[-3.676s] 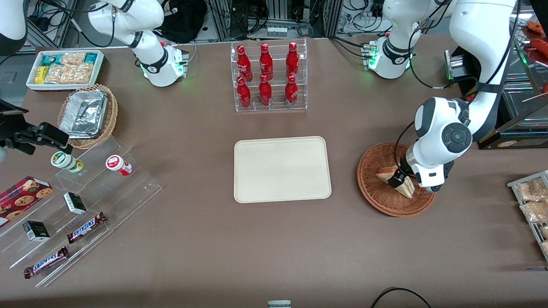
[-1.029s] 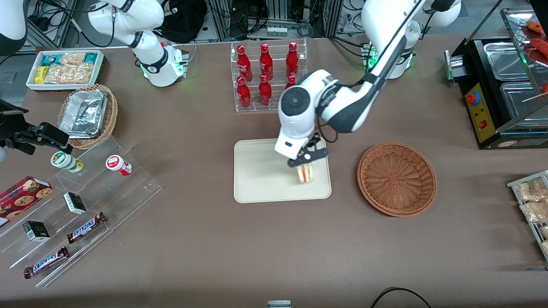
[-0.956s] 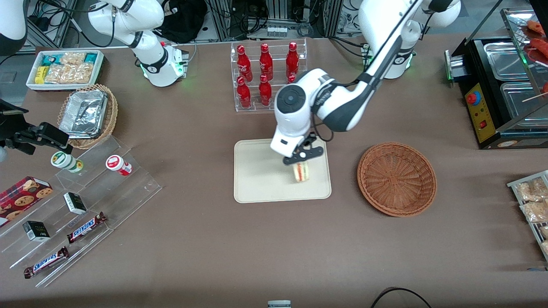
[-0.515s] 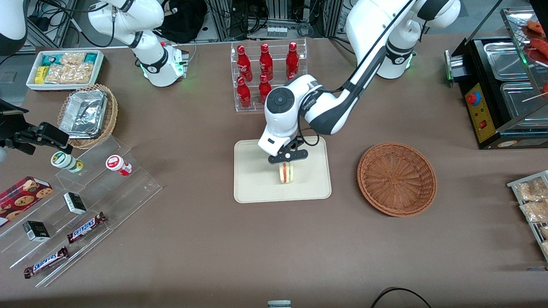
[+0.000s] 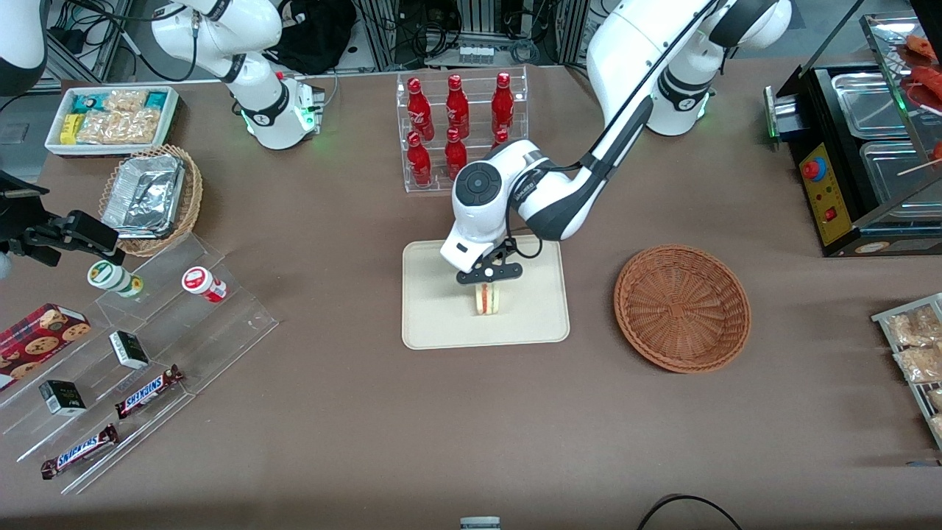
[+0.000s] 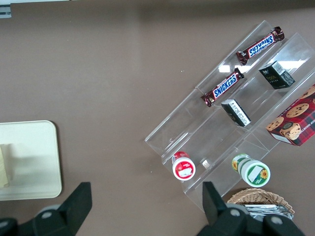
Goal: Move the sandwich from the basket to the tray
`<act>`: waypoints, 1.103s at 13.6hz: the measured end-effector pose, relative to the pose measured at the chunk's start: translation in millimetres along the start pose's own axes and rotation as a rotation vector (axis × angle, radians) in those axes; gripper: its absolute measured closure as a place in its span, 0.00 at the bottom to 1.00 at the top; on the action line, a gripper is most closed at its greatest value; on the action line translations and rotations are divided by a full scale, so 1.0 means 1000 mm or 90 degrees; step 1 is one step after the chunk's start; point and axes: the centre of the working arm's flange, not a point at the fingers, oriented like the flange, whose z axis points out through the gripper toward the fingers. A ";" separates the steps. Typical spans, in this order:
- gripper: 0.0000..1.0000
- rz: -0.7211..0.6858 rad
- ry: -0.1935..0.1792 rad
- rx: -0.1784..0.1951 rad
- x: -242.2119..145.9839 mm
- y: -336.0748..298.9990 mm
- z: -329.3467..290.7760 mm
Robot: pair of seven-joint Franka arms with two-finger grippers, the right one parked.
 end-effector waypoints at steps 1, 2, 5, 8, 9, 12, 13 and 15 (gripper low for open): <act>0.85 0.000 -0.002 0.002 0.000 0.000 0.004; 0.79 0.000 -0.004 0.003 0.000 0.000 0.006; 0.64 -0.001 -0.002 0.000 0.001 0.001 0.004; 0.33 -0.013 0.010 -0.014 0.006 0.003 -0.012; 0.22 -0.025 0.020 -0.024 0.007 0.003 -0.027; 0.00 -0.103 0.064 -0.061 0.017 -0.016 -0.097; 0.00 -0.126 0.081 -0.072 0.024 -0.033 -0.124; 0.00 -0.164 0.103 -0.073 0.038 -0.073 -0.167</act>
